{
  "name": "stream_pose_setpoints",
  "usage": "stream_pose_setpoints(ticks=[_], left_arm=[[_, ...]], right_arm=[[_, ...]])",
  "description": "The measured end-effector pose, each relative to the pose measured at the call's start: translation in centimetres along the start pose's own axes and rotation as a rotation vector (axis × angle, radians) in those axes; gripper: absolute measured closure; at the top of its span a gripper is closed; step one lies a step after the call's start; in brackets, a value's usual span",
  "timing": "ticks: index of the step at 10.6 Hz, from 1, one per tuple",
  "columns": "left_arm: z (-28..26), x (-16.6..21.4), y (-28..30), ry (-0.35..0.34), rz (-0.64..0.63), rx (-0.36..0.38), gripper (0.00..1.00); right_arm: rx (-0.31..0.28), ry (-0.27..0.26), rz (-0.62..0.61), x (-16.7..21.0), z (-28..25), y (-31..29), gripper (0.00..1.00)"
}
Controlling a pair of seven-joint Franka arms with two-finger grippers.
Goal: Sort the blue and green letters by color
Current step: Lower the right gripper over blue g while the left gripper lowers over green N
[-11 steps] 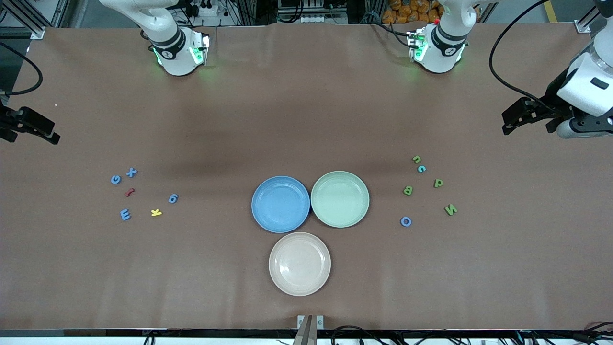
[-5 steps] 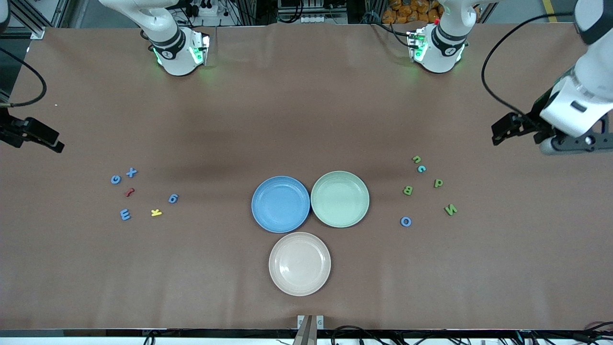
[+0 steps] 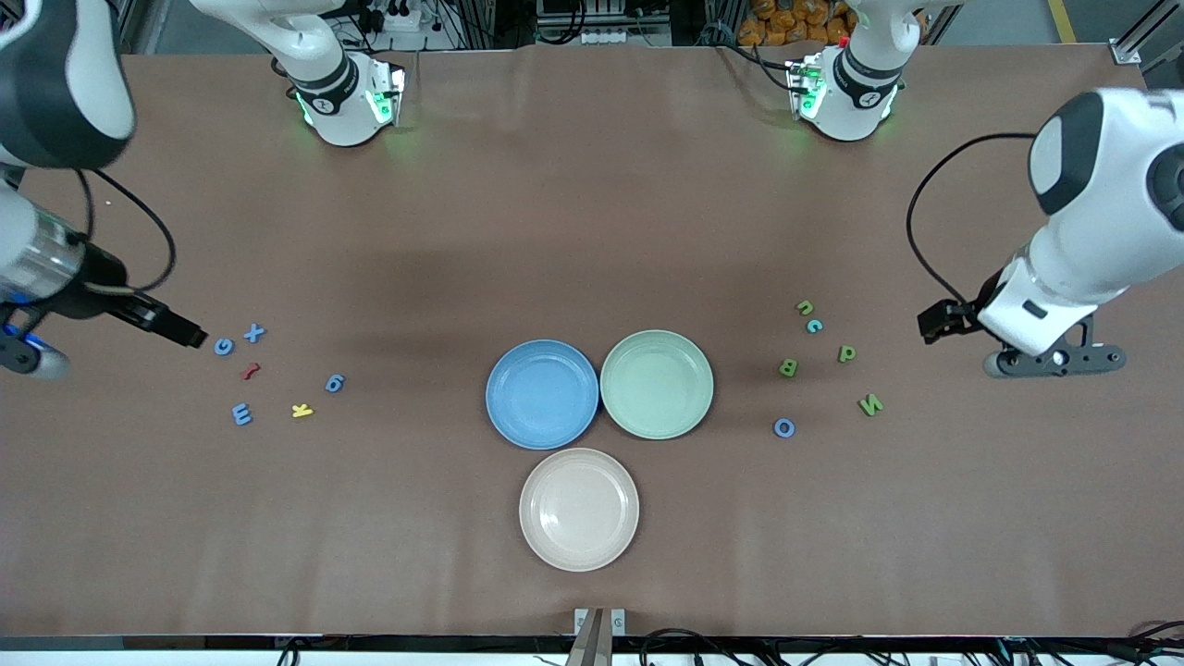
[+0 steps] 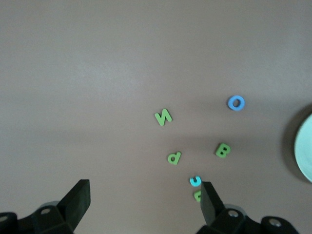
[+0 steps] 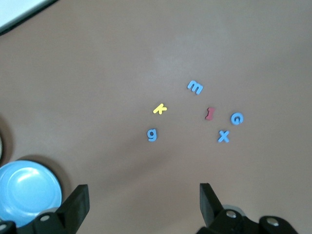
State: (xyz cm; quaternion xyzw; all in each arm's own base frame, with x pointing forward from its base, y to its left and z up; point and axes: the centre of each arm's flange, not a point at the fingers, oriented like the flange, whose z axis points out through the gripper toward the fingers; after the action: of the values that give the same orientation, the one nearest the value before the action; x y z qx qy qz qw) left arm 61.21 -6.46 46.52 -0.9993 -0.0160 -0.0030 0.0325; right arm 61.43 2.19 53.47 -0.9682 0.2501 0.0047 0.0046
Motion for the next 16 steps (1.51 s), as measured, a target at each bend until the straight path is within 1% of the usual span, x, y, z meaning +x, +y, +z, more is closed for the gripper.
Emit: stream_pose_setpoints(ticks=[2, 4, 5, 6, 7, 8, 11, 12, 14, 16], left_arm=[[3.6, 1.5, -1.1, -0.011, -0.113, -0.013, 0.00], [6.9, 2.5, -0.7, -0.021, -0.222, -0.025, 0.00], [8.6, 2.9, -0.4, -0.027, -0.247, -0.031, 0.00], [10.4, 3.2, -0.3, -0.033, -0.255, -0.038, 0.00], [12.3, 3.6, -0.3, -0.038, -0.259, -0.044, 0.00], [14.1, 3.9, -0.2, -0.038, -0.262, -0.053, 0.03], [20.0, 5.0, -0.1, -0.010, -0.282, -0.089, 0.06], [21.8, 5.2, -0.1, -0.006, -0.285, -0.098, 0.06], [24.0, 5.1, 0.1, -0.015, -0.285, -0.084, 0.09], [24.7, 4.8, 0.1, -0.023, -0.276, -0.069, 0.10]], right_arm=[[-0.008, -0.021, 0.099, 0.1, 4.3, -0.8, 0.00], [0.023, -0.066, 0.247, 0.5, 9.3, -1.5, 0.00], [0.021, -0.082, 0.296, 0.8, 11.8, -1.8, 0.00], [0.012, -0.096, 0.305, 0.6, 14.2, -2.2, 0.00], [0.001, -0.103, 0.291, 0.0, 16.2, -2.7, 0.00], [-0.010, -0.104, 0.267, -0.8, 17.9, -3.3, 0.00], [-0.045, -0.058, 0.159, -3.6, 23.0, -3.9, 0.00], [-0.047, -0.049, 0.145, -4.3, 24.3, -3.5, 0.00], [-0.029, -0.023, 0.134, -5.2, 26.6, -2.8, 0.00], [-0.011, -0.005, 0.130, -5.8, 29.0, -1.9, 0.00]])
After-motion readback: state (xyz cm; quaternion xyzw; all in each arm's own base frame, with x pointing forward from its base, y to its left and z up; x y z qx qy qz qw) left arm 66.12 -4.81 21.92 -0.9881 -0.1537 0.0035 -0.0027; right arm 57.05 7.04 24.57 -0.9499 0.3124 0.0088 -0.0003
